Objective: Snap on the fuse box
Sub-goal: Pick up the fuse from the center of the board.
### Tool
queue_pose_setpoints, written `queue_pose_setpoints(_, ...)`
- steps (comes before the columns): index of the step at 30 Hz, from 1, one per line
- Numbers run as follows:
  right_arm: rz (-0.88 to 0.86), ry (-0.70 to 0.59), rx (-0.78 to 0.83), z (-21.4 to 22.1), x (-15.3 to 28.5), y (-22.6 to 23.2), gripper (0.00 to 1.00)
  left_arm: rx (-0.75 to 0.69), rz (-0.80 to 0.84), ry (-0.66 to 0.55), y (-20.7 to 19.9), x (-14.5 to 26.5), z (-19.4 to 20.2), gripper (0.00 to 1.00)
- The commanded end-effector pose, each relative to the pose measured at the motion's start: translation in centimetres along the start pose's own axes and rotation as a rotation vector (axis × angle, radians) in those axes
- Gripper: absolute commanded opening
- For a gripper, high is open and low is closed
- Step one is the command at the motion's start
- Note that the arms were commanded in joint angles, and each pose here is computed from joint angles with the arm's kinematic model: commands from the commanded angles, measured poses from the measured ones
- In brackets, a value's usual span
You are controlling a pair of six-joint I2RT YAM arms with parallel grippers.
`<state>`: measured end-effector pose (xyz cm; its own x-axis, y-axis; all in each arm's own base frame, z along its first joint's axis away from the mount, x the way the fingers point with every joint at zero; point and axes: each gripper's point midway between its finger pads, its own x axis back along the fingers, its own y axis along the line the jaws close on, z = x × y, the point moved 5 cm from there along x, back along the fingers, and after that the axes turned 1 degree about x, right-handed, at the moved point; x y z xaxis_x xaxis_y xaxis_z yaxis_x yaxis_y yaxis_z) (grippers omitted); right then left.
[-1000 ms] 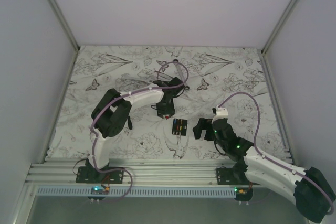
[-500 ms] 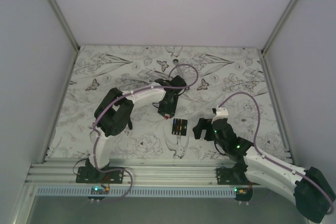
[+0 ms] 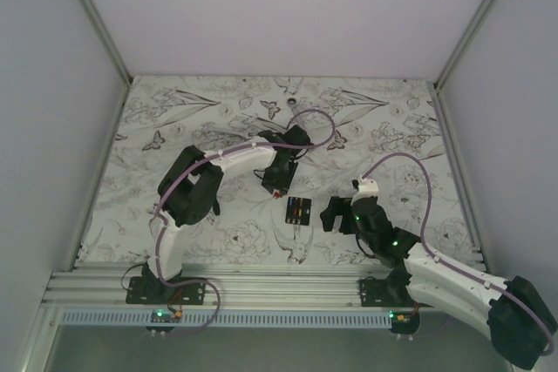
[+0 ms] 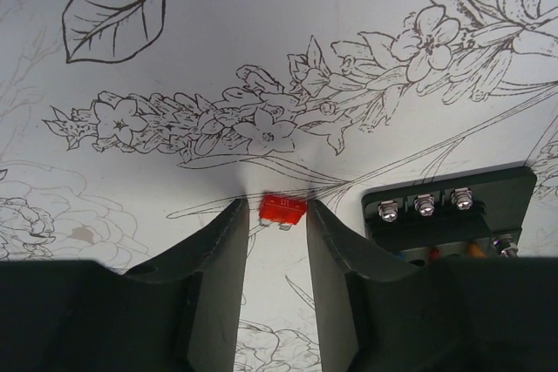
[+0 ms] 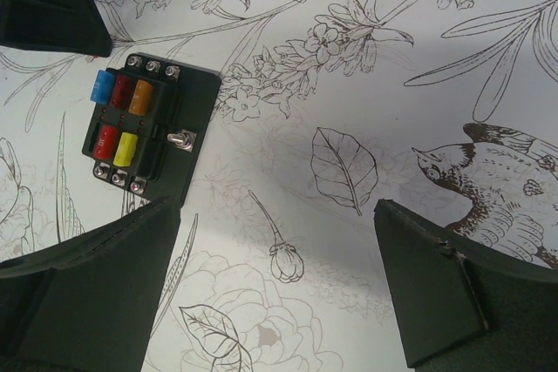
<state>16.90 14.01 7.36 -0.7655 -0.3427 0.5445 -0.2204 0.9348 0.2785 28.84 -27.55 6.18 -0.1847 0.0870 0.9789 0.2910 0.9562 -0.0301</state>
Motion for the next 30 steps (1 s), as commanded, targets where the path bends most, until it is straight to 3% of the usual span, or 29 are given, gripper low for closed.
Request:
queue_pose_setpoints(1,-0.006,-0.025,0.001,-0.8,-0.1,0.3,0.99,-0.071,-0.024,0.081,0.5,-1.5,1.2,0.36)
queue_pose_setpoints(14,-0.013,-0.025,0.002,-0.9,-0.1,0.4,0.99,-0.059,-0.015,0.098,0.2,-1.9,1.3,0.26)
queue_pose_setpoints(21,-0.124,-0.05,-0.004,-1.5,-0.2,2.0,1.0,0.076,0.013,0.049,-0.3,0.5,0.8,0.23)
queue_pose_setpoints(30,-0.365,-0.166,-0.04,-4.2,-0.4,6.1,0.96,0.312,0.101,-0.097,-1.6,6.9,-0.7,0.21)
